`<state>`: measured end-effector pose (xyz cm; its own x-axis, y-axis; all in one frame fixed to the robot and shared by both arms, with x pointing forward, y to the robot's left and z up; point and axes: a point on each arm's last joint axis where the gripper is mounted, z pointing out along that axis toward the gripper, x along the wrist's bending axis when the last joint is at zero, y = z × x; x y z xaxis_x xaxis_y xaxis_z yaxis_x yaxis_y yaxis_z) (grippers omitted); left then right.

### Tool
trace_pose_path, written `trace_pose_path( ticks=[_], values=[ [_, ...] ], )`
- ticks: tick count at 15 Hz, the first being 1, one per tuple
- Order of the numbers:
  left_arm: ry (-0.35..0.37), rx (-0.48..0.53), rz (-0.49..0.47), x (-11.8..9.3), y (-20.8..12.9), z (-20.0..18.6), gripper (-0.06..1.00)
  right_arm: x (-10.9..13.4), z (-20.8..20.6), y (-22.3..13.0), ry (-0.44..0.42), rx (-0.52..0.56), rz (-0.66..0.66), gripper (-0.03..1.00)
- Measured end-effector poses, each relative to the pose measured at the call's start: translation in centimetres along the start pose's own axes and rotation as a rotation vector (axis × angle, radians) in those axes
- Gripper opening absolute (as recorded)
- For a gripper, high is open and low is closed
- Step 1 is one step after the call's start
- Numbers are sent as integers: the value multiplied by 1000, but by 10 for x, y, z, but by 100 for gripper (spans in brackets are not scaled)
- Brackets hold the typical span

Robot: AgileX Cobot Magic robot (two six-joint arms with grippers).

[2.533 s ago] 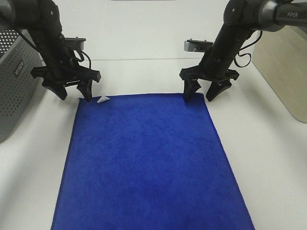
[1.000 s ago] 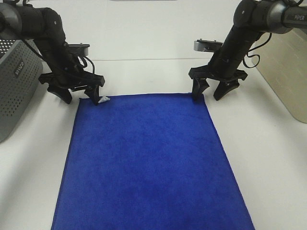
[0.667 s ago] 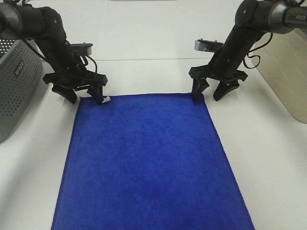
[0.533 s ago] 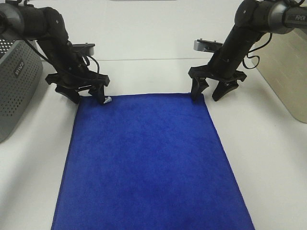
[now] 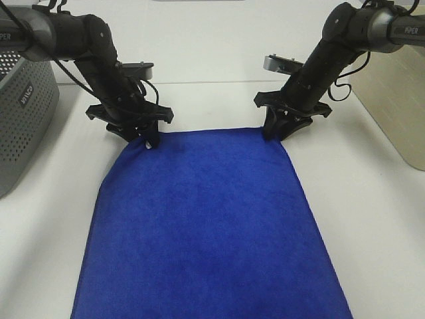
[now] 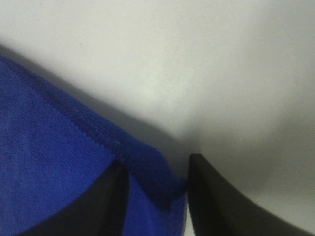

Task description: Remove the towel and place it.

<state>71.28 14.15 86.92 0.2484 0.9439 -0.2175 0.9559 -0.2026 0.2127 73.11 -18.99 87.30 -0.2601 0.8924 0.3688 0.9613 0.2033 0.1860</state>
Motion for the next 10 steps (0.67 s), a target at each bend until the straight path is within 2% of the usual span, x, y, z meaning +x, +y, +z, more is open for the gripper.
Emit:
trace_pose_path(
  ticks=[1,2,4,5,7,9,10],
  values=[
    [0,1,-1,0,0,0,38,0,2,0,6,-8,7,31],
    [-1,1,-2,0,0,0,35,0,3,1,15,-20,15,26],
    [-2,1,-5,0,0,0,33,1,5,2,30,-30,26,22],
    [-4,3,-7,0,0,1,32,1,5,2,33,-31,27,17],
    [-4,3,-7,0,0,1,28,0,7,2,33,-29,7,2],
    [5,2,0,1,0,1,8,0,7,2,33,-34,1,2],
    [8,2,5,1,0,1,2,0,7,3,33,-42,3,2]
  ],
)
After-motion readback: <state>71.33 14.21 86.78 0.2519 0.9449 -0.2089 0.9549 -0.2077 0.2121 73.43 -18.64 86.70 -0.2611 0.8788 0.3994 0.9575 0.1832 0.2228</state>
